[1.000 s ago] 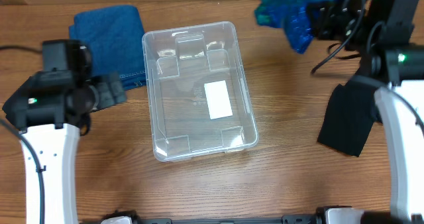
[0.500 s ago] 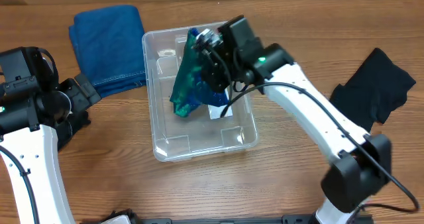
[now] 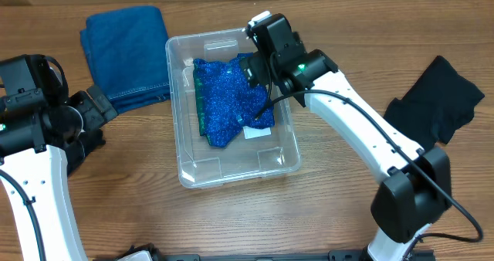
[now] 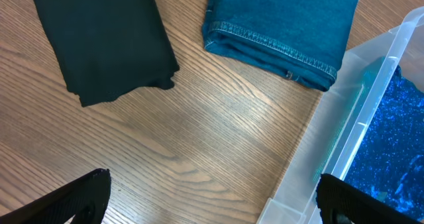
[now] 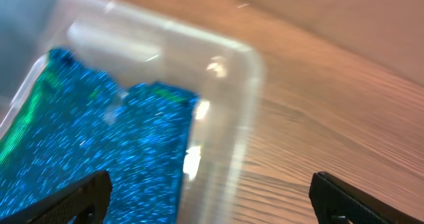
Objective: Pack container
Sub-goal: 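Lower the sequined cloth into the bin's far half and release, then move the right gripper to the black cloth on the right and grasp it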
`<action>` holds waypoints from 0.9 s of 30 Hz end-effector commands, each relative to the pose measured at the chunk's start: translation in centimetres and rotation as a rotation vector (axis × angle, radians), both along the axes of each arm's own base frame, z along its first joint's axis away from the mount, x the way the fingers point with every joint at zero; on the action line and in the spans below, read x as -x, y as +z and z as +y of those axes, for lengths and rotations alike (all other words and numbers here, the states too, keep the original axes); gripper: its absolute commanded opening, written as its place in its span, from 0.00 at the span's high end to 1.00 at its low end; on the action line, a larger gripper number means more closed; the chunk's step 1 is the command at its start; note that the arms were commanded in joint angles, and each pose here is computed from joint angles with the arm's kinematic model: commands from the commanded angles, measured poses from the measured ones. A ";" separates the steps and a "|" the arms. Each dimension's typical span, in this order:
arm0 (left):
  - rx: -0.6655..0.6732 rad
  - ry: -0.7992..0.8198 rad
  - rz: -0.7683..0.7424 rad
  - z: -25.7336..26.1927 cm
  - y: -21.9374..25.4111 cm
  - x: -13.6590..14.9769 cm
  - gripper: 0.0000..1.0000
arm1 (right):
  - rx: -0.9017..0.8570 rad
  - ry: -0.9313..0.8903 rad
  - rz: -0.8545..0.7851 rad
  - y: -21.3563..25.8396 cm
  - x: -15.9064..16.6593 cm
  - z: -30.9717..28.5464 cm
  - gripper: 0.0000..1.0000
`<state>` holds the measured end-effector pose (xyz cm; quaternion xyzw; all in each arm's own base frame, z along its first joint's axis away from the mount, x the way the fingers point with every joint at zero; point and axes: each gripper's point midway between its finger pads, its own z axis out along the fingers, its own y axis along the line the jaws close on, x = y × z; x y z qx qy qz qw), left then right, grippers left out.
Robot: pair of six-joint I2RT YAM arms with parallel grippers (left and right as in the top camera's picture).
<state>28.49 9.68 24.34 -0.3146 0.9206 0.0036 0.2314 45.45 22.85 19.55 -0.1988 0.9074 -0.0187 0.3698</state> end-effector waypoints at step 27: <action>0.206 -0.603 -0.019 -13.6 -14.6 -17.6 0.94 | -0.244 -0.768 0.391 2.1 8.6 -22.2 0.60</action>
